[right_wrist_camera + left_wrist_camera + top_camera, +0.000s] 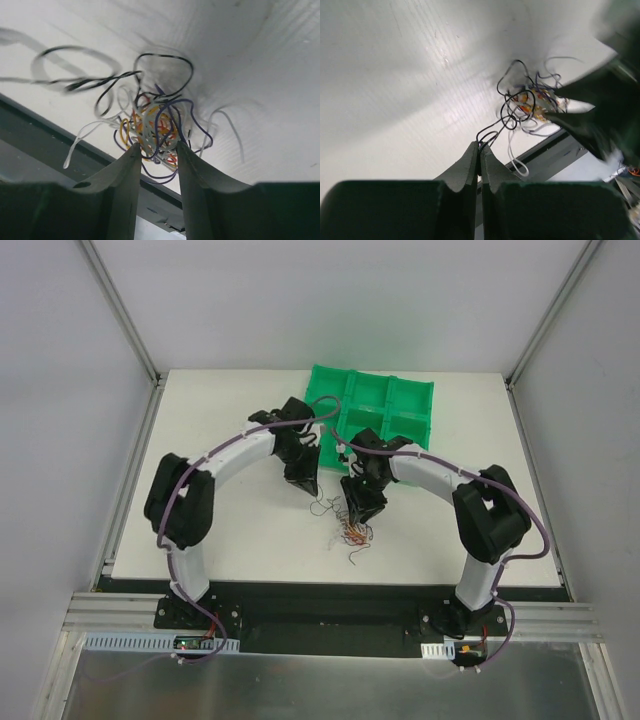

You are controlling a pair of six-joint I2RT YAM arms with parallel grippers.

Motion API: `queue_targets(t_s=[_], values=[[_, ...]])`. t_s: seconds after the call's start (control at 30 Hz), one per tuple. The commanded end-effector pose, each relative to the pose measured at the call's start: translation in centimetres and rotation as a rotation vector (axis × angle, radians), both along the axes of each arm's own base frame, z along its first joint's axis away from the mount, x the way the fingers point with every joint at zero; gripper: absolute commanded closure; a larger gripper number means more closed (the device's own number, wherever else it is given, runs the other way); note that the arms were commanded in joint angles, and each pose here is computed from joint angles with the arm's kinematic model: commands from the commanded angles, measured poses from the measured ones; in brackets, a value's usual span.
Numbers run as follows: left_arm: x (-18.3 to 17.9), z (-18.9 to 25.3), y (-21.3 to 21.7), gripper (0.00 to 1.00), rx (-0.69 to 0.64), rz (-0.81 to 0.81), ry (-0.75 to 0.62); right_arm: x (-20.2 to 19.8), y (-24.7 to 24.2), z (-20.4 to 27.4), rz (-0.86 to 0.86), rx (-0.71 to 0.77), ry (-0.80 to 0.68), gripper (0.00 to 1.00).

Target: Untangle the cables

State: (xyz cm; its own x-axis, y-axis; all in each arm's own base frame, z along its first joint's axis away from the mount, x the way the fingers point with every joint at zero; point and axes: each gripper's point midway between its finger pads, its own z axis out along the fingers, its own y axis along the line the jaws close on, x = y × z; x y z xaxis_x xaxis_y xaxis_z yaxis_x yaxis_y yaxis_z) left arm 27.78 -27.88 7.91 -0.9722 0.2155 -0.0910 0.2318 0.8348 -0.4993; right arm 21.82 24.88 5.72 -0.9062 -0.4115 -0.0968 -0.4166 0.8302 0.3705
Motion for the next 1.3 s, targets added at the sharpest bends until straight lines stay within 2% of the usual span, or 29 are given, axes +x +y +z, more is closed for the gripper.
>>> queue_targets(t_s=[0.0,0.2,0.5,0.6,0.8,0.97,1.1,1.17,1.27], values=[[0.2,8.1,2.2,1.00,-0.004,0.064,-0.252,1.2,-1.7,-0.3,-0.047,-0.123,-0.044,0.66],[2.3,17.4,6.9,1.00,0.058,0.230,-0.629,1.3,-2.8,-1.2,-0.083,-0.178,-0.037,0.73],[4.2,32.2,11.5,1.00,0.025,0.453,-1.049,0.7,-3.5,-2.5,-0.140,-0.209,0.021,0.73],[4.6,36.6,11.7,1.00,-0.019,0.459,-1.170,0.4,-3.8,-2.7,-0.150,-0.220,0.025,0.73],[4.6,40.6,10.5,1.00,-0.145,0.485,-1.217,1.2,-3.4,-0.4,-0.153,-0.171,-0.047,0.69],[4.3,40.0,9.6,1.00,-0.192,0.473,-1.175,2.3,-2.8,3.5,-0.140,-0.099,-0.145,0.59],[4.1,42.0,10.0,1.00,-0.221,0.502,-1.218,2.8,-2.8,4.7,-0.103,-0.072,-0.192,0.48],[4.1,42.8,9.7,1.00,-0.244,0.503,-1.225,2.9,-2.5,5.9,-0.112,-0.045,-0.192,0.46],[3.7,42.5,8.9,1.00,-0.294,0.483,-1.190,3.8,-1.2,9.2,-0.109,0.075,-0.283,0.38]])
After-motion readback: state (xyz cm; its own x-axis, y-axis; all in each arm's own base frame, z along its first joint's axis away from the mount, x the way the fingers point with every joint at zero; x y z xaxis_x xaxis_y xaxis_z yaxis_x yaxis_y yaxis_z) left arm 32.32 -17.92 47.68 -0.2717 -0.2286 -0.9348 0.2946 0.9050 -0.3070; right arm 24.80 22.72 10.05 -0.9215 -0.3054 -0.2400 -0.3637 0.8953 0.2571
